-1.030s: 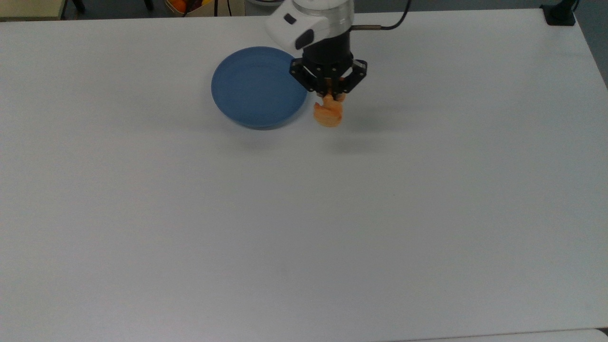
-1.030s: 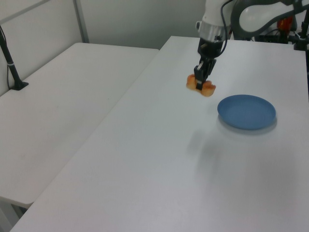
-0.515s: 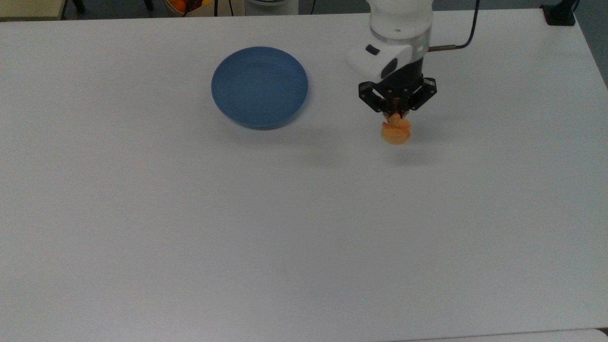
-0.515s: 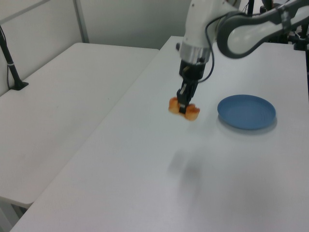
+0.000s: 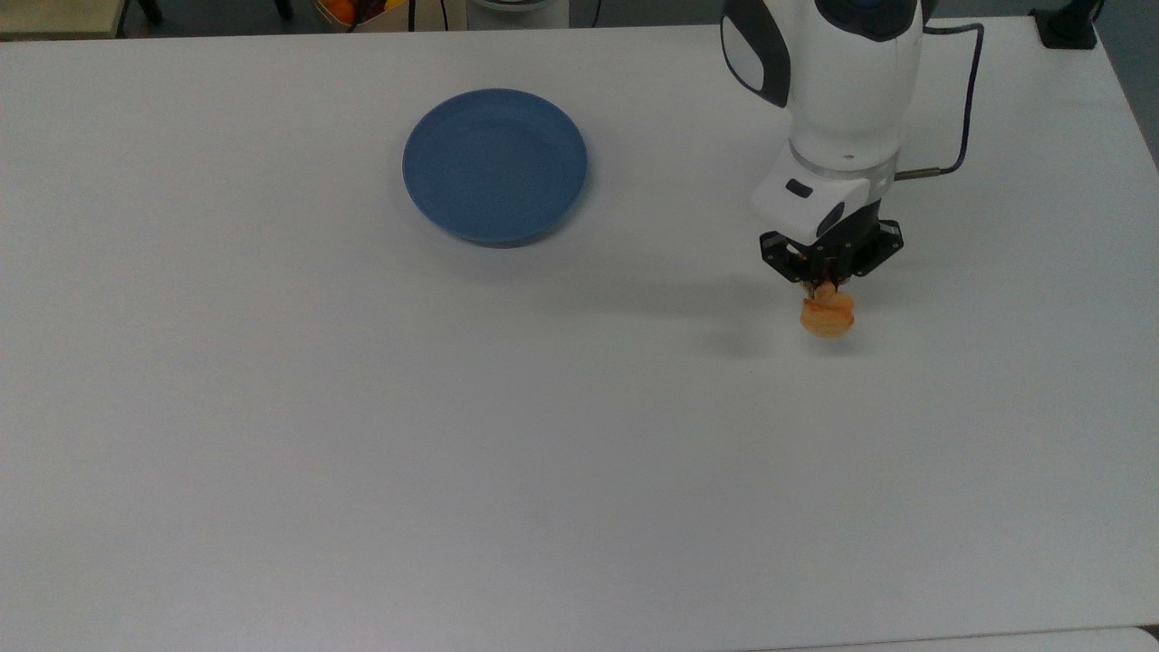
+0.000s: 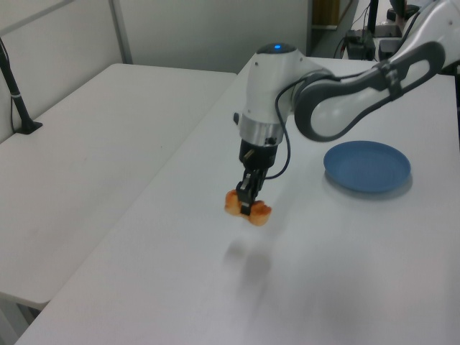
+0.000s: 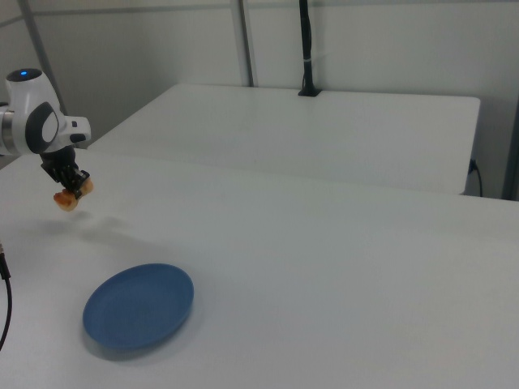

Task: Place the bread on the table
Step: 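Lower the bread roll onto the bare table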

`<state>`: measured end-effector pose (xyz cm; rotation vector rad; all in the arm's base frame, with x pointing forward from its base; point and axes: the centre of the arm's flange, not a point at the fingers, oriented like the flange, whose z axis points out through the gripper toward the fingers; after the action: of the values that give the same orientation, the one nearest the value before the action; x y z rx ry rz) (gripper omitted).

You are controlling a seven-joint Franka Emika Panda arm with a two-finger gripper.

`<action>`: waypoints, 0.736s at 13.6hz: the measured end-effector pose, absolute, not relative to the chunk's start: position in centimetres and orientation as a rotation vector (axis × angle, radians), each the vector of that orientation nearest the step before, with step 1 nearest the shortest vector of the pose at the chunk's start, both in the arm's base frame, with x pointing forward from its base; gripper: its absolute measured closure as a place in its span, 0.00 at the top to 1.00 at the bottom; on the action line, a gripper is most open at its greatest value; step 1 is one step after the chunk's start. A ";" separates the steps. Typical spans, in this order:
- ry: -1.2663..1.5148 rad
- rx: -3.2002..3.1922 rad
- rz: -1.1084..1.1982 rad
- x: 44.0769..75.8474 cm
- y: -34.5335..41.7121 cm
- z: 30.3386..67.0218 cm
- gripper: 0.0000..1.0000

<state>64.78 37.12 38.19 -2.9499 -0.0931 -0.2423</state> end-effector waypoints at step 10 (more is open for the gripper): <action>-0.187 -2.966 -0.241 64.7 42.0 32.9 0.11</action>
<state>64.65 41.95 32.85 -2.9660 -0.1868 -0.2412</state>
